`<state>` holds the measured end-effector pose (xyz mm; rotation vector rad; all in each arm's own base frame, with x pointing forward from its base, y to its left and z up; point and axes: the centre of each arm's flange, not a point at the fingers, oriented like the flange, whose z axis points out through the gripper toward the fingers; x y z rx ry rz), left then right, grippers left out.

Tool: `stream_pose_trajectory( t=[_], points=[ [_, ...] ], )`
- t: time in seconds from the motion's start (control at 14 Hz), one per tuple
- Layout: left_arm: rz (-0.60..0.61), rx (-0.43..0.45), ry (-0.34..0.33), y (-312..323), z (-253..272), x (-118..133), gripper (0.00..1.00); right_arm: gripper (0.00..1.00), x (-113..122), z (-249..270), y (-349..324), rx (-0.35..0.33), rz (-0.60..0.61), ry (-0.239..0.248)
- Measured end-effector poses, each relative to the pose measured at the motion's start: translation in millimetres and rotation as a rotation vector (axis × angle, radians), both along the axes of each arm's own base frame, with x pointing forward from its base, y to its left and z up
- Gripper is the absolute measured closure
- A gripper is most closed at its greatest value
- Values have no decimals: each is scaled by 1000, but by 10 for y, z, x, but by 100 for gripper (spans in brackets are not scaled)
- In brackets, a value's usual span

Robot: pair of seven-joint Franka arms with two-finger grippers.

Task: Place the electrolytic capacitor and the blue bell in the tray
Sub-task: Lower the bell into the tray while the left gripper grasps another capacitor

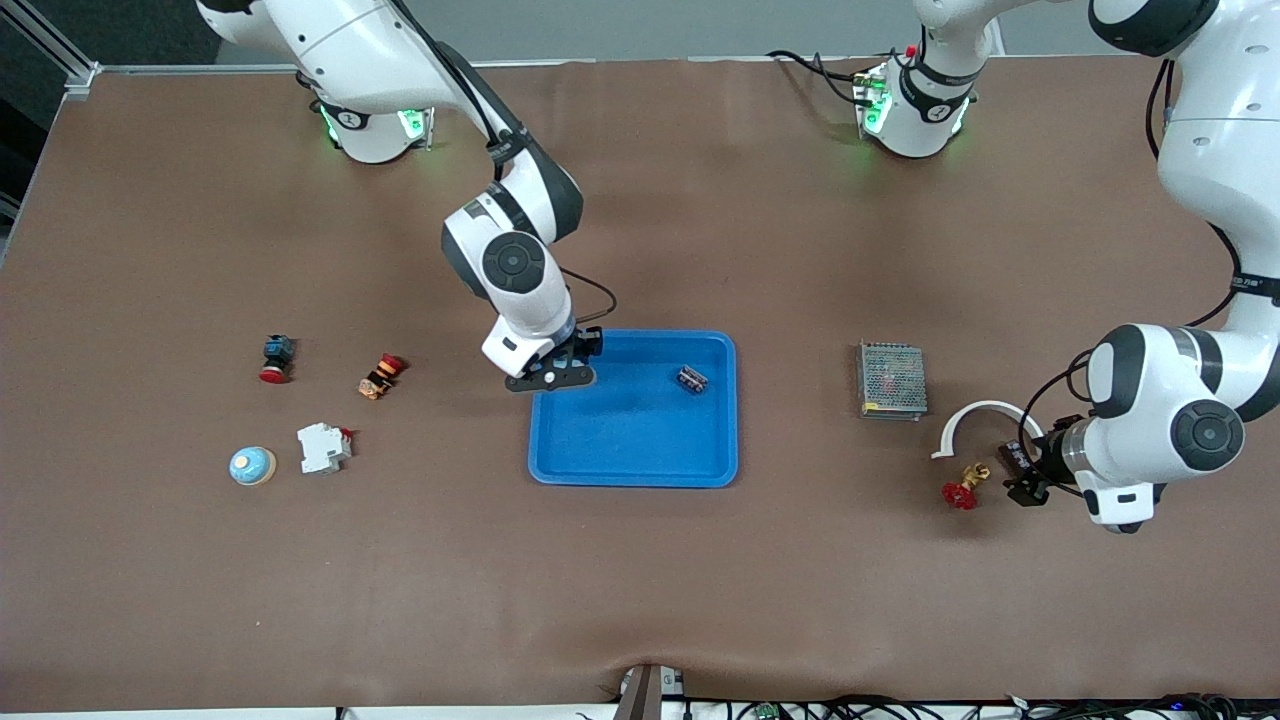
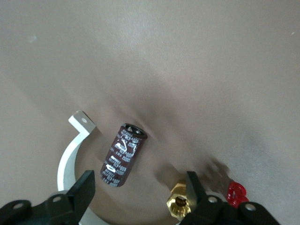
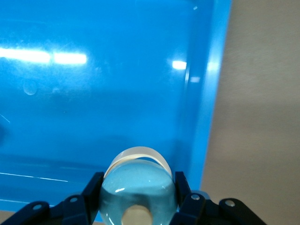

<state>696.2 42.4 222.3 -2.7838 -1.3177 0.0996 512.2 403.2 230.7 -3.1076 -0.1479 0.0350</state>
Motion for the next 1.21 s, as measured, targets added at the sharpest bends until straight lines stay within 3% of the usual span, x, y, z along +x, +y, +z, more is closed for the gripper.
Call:
stream_pose_trajectory(
  t=[0.57,0.78,1.21],
  points=[
    [-65,52,52,-6,-423,-98,36,34,35,-380,66,25,-14,-30],
    [-69,48,41,-32,-414,-77,66,34,39,-428,69,24,-14,-28],
    [-71,54,13,6,-273,-3,67,34,22,-487,87,26,-11,-29]
  ],
)
